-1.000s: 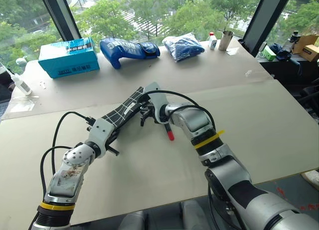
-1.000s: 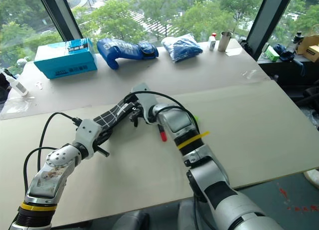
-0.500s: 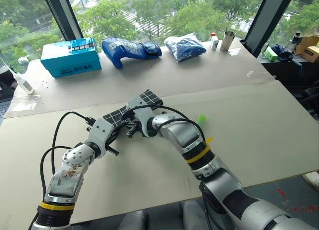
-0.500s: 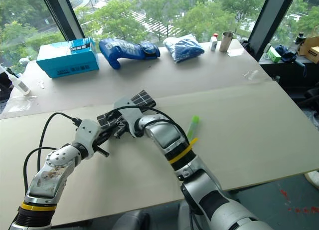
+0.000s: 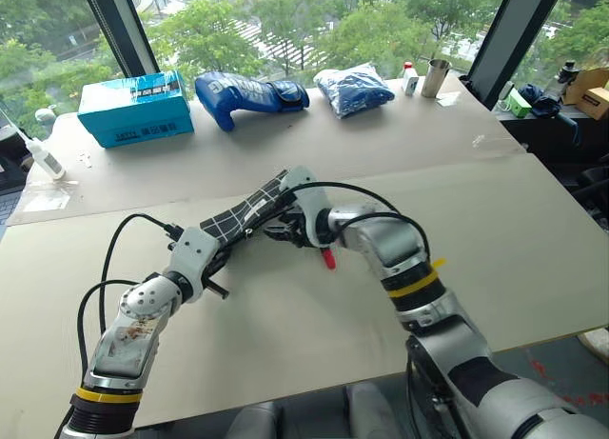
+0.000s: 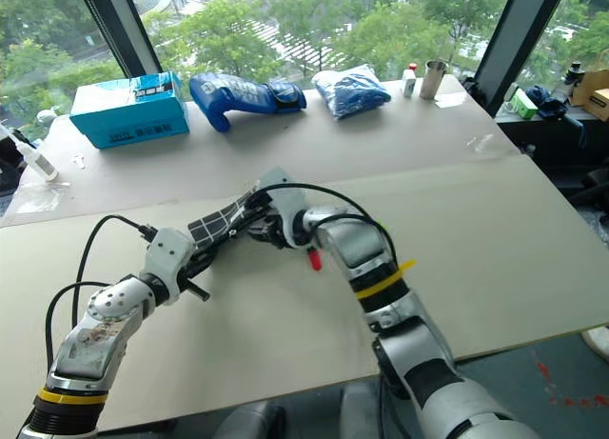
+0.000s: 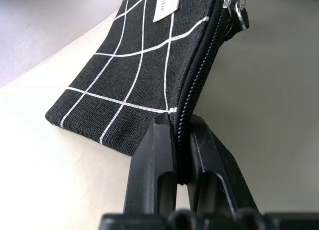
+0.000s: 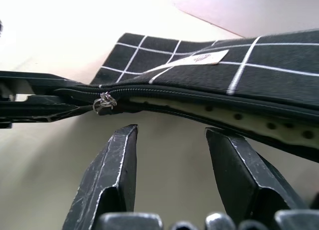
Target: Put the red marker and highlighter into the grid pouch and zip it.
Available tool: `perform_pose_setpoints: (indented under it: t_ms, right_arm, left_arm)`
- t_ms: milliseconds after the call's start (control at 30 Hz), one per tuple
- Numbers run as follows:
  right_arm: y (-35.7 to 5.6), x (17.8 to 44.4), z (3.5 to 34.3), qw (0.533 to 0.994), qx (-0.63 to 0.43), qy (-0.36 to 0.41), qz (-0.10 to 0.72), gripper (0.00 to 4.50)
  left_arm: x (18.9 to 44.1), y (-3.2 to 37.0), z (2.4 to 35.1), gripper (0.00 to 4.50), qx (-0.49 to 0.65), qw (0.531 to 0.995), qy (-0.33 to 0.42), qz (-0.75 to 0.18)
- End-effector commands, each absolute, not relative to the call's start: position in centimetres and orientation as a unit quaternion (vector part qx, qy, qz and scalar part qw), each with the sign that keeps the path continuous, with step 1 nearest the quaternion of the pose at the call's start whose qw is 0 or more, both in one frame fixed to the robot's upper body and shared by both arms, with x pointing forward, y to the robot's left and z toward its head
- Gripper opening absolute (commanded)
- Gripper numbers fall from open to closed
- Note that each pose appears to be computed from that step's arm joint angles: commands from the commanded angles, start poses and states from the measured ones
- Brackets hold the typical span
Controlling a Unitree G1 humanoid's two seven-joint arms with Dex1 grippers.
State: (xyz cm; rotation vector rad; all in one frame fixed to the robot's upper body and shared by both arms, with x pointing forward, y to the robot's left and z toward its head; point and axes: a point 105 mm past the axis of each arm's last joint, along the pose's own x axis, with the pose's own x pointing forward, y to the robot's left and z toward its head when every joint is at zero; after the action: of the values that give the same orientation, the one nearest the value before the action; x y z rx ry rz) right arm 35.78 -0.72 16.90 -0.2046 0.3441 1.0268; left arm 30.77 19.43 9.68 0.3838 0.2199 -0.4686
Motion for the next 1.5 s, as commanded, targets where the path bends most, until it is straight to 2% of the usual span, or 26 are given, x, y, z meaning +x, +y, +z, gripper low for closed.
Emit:
perform_pose_setpoints:
  t_ms: [33,167,333,467,600,800,967,1233,1500]
  right_arm:
    - [-4.5,34.8,20.1,0.852,-0.090,0.124,0.500,2.47]
    - [-10.0,35.7,19.7,0.887,-0.107,0.154,0.422,2.47]
    - [-16.7,37.2,17.4,0.931,-0.145,0.213,0.260,2.47]
    - [-18.7,37.4,16.5,0.946,-0.140,0.238,0.172,2.47]
    - [-18.3,36.3,16.5,0.952,-0.124,0.243,0.139,2.47]
    - [-17.6,35.4,16.3,0.955,-0.086,0.258,0.115,2.47]
    - [-17.4,34.7,15.0,0.950,-0.077,0.287,0.096,2.47]
    - [-15.1,33.7,12.3,0.937,-0.067,0.324,0.112,2.47]
    - [-14.3,34.0,11.4,0.934,-0.084,0.330,0.111,2.47]
  left_arm:
    - [30.4,21.3,12.1,0.00,0.206,0.949,0.074,-0.227]
    - [29.4,21.7,13.7,0.00,0.199,0.939,0.060,-0.274]
    - [28.8,22.8,13.9,0.00,0.197,0.929,0.086,-0.302]
    - [28.4,22.8,13.1,0.00,0.207,0.919,0.120,-0.313]
    - [28.8,23.3,12.4,0.00,0.218,0.925,0.149,-0.274]
    - [28.7,21.7,12.0,0.00,0.218,0.923,0.158,-0.277]
    - [28.8,21.0,12.1,0.00,0.206,0.926,0.156,-0.277]
    - [28.8,20.6,12.2,0.00,0.188,0.931,0.155,-0.273]
    - [28.7,20.1,11.9,0.00,0.181,0.933,0.152,-0.270]
